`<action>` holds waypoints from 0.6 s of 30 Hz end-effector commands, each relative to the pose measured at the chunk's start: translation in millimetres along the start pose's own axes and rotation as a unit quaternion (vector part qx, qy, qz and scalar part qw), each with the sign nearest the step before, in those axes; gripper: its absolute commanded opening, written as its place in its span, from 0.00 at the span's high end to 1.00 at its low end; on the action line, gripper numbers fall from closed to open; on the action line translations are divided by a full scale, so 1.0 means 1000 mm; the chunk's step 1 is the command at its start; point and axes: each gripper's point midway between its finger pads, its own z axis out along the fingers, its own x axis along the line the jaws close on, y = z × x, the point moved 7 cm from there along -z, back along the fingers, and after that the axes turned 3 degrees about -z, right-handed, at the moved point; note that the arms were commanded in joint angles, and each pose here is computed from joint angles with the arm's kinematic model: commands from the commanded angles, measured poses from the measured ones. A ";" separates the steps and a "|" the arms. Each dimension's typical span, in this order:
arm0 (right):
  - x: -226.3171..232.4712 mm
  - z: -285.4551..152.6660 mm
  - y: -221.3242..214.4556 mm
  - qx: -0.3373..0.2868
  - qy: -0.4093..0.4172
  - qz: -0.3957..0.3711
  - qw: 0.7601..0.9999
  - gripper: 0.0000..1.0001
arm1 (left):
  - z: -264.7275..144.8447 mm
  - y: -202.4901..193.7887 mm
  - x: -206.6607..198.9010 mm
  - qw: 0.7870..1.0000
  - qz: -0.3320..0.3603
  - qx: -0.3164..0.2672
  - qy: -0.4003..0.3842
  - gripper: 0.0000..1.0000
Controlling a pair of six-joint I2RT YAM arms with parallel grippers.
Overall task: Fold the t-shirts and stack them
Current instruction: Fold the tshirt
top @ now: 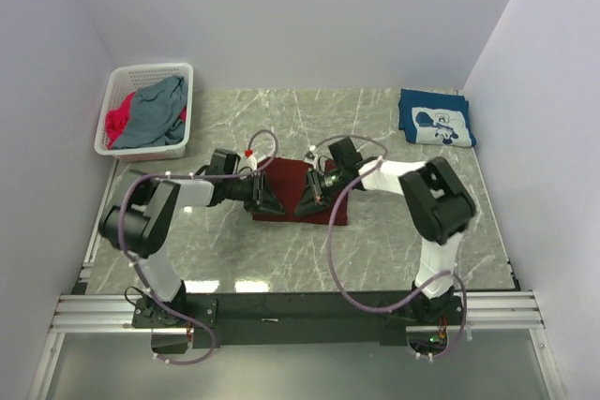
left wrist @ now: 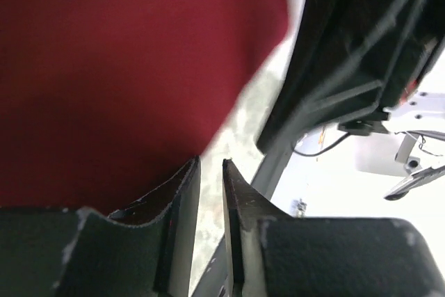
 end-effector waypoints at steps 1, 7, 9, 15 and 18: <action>-0.039 0.007 0.009 0.004 -0.020 0.040 0.999 1.00 | 0.008 0.000 0.022 0.999 -0.022 0.024 0.022 0.75; -0.095 -0.017 -0.004 -0.007 -0.068 0.102 0.992 1.00 | -0.004 0.004 0.073 0.991 -0.118 0.028 0.058 0.75; -0.104 -0.026 -0.009 -0.011 -0.083 0.109 0.991 1.00 | -0.005 0.002 0.077 0.990 -0.123 0.031 0.062 0.75; -0.105 -0.048 -0.018 -0.004 -0.110 0.087 0.990 1.00 | -0.012 0.003 0.076 0.990 -0.122 0.017 0.065 0.74; -0.096 -0.057 -0.023 0.010 -0.125 0.057 0.990 1.00 | -0.019 0.005 0.063 0.994 -0.100 0.008 0.044 0.71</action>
